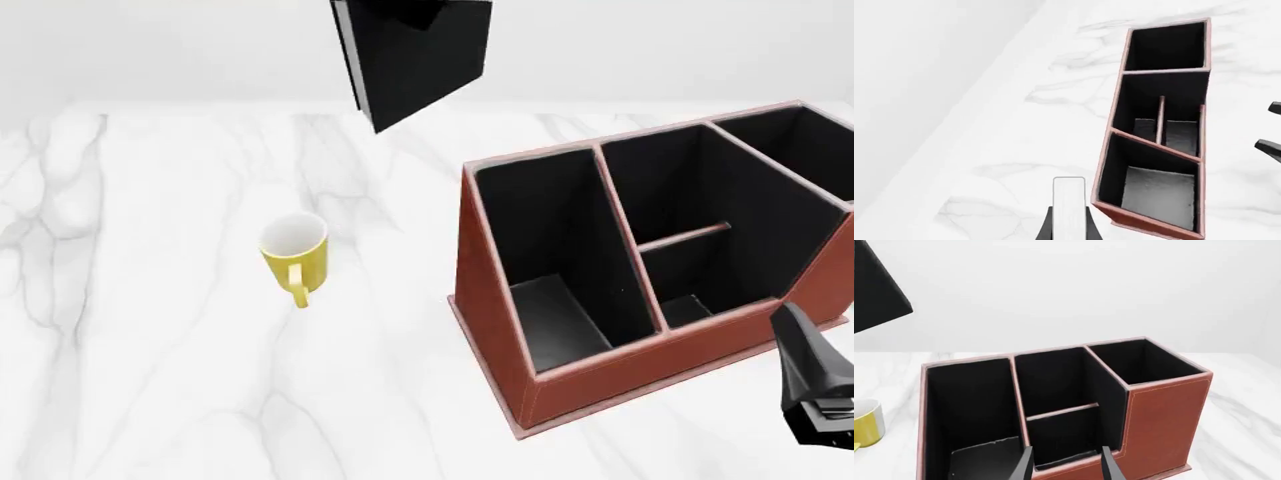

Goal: Pick up the book and place it in the back compartment of the caddy.

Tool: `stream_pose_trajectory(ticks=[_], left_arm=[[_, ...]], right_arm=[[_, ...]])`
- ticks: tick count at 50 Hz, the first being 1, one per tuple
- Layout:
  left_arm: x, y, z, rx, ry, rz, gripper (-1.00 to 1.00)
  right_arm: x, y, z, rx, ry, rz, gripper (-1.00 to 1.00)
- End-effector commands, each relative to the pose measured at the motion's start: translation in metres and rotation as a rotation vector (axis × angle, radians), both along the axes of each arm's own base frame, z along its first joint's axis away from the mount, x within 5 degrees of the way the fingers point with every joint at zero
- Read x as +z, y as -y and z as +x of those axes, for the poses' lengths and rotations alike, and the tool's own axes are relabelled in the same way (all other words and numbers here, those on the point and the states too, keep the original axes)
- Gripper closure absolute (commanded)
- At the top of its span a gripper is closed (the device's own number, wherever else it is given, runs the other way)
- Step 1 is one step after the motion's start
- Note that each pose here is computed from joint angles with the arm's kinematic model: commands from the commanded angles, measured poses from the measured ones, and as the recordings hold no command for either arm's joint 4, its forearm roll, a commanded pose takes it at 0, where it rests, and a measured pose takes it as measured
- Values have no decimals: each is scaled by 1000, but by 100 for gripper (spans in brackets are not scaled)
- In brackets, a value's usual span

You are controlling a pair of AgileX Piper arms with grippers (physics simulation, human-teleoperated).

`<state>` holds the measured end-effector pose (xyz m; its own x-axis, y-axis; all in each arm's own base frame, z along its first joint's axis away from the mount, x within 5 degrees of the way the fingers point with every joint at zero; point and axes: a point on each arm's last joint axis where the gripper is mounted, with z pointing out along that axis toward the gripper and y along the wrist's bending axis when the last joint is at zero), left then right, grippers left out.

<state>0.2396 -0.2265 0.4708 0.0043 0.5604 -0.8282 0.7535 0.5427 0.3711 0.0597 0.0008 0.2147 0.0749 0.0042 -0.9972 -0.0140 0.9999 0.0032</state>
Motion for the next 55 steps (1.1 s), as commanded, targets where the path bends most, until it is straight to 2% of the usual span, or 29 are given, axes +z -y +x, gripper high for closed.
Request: stream_pose_trajectory(ticks=[1,8,12,17,20,23,25,28,29,31,35,41,46,49,55], left_arm=[[30,21,-15,-86,89,-49,100],[23,55,-17,-152,101,-68,100],[22,75,-20,-179,103,-121,100],[3,104,-19,-218,95,-124,100],[1,113,-20,-232,97,-134,100],[-9,133,-25,-266,105,-156,100],[-8,135,-23,-257,96,-178,100],[-20,150,-18,-265,89,-170,100],[-25,157,-24,-285,84,-159,100],[-26,163,-18,-275,81,-180,100],[-32,175,-18,-284,71,-189,100],[-33,188,-26,-306,57,-207,100],[-47,200,-26,-319,44,-177,100],[-48,205,-20,-305,35,-201,100],[-61,217,-10,-291,11,-198,100]], right_arm=[[1,0,1,-1,0,-1,-100],[0,0,0,-2,0,-2,-100],[1,0,0,0,2,-3,-100],[1,0,0,-1,2,-2,-100],[1,0,0,-2,2,-2,-100],[-1,0,-1,-1,2,-1,-100],[0,0,-1,-1,3,-1,-100],[1,0,-1,-1,4,-1,-100],[-1,0,-2,-2,3,0,-100],[1,0,0,-2,3,1,-100],[1,0,0,-2,3,1,-100],[1,0,1,-3,1,2,-100],[1,0,2,-4,-2,3,-100],[1,0,1,-4,-1,2,-100],[1,0,2,-5,-2,3,-100]])
